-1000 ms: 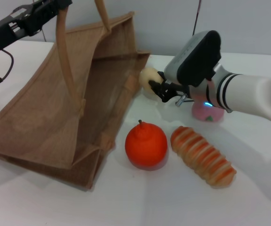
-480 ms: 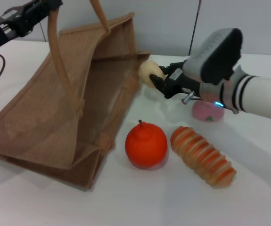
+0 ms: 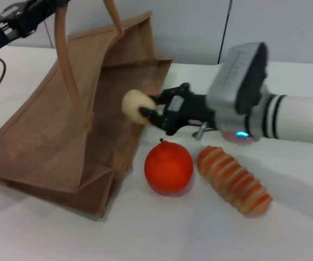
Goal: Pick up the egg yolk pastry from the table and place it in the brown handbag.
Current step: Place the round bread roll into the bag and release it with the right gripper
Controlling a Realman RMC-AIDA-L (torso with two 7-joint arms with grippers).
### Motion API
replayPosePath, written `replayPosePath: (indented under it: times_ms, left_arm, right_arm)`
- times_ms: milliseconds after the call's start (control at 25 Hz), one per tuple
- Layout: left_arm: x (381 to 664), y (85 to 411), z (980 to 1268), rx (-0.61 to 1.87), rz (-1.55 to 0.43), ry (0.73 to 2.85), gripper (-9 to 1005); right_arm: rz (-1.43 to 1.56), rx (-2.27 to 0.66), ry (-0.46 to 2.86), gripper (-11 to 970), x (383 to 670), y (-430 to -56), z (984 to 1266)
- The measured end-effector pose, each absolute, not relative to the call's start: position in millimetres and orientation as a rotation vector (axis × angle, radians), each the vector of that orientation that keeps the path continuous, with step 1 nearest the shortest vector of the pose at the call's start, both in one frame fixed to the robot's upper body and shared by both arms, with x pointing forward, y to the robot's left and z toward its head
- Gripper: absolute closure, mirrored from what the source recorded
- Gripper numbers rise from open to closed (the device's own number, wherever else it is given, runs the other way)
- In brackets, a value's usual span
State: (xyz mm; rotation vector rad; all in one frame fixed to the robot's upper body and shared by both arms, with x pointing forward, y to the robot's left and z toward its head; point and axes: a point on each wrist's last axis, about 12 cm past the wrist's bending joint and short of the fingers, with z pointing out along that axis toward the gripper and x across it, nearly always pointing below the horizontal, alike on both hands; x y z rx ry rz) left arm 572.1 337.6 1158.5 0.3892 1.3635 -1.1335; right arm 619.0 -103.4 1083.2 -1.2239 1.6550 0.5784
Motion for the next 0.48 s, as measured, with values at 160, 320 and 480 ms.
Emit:
replayPosePath:
  times_ms: [160, 320, 480]
  left_arm:
    - [573.8, 333.1, 1162.8, 0.410, -1.160, 1.345, 866]
    - [578.0, 324.7, 1168.8, 0.440, -1.199, 1.326, 866]
    - [577.9, 318.9, 1171.8, 0.460, -1.233, 1.304, 866]
  right_arm:
    - [0.563, -1.311, 1.624, 690, 617.4, -80.0, 1083.7]
    - [0.548, -1.368, 1.600, 694, 616.1, -62.6, 1088.3]
    - [0.540, -1.397, 1.579, 699, 615.3, -51.8, 1092.7]
